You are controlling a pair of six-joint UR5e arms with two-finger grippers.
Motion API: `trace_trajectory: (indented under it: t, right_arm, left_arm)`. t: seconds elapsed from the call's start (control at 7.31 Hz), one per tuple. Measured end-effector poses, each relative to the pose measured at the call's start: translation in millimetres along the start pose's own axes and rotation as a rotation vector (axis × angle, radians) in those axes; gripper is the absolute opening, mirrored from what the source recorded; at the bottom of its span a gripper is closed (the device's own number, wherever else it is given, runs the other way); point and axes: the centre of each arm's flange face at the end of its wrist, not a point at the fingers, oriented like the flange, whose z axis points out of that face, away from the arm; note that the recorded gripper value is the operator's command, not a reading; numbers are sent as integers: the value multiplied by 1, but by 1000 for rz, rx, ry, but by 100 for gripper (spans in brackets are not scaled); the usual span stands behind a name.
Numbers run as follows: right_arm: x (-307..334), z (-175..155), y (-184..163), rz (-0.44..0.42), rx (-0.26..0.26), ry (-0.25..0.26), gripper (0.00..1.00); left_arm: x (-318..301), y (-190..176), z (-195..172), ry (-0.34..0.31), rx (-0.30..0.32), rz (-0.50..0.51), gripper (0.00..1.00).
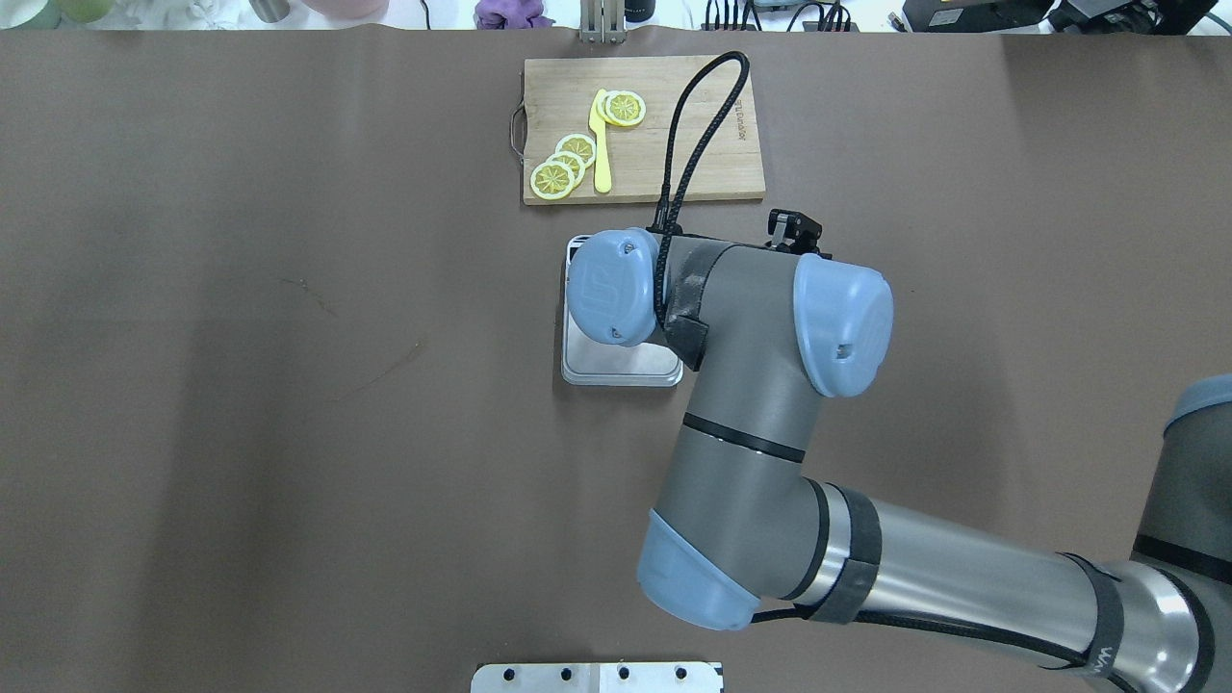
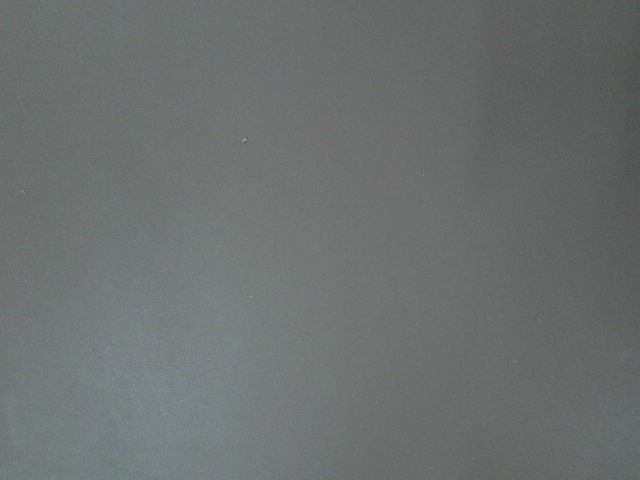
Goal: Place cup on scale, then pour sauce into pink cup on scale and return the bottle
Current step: 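Bring the dispenser spout over the pink cup with the right gripper, then tilt the dispenser with the right gripper to pour into the pink cup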
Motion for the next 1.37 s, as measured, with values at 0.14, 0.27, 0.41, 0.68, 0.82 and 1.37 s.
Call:
trace_trajectory:
  t: [0.14, 0.27, 0.41, 0.68, 0.82, 1.37]
  right_arm:
    - [0, -3, -10, -3, -18, 2, 0]
    - [-1, -4, -14, -6, -36, 4, 0]
    - [-2, -4, -15, -13, -61, 8, 0]
    - [-1, -11, -20, -32, -115, 22, 0]
    - [-1, -13, -23, -39, -132, 28, 0]
    - [-1, -11, -18, -68, -200, 66, 0]
  left_arm:
    - [-1, 0, 1, 0, -1, -1, 99]
    - [-1, 0, 2, 0, -2, -2, 99]
    - [-1, 0, 2, 0, -2, -2, 99]
    - [-2, 0, 2, 1, -3, -3, 99]
    - [-2, 0, 2, 1, -4, -3, 99]
    - [-1, 0, 2, 3, -2, -2, 99]
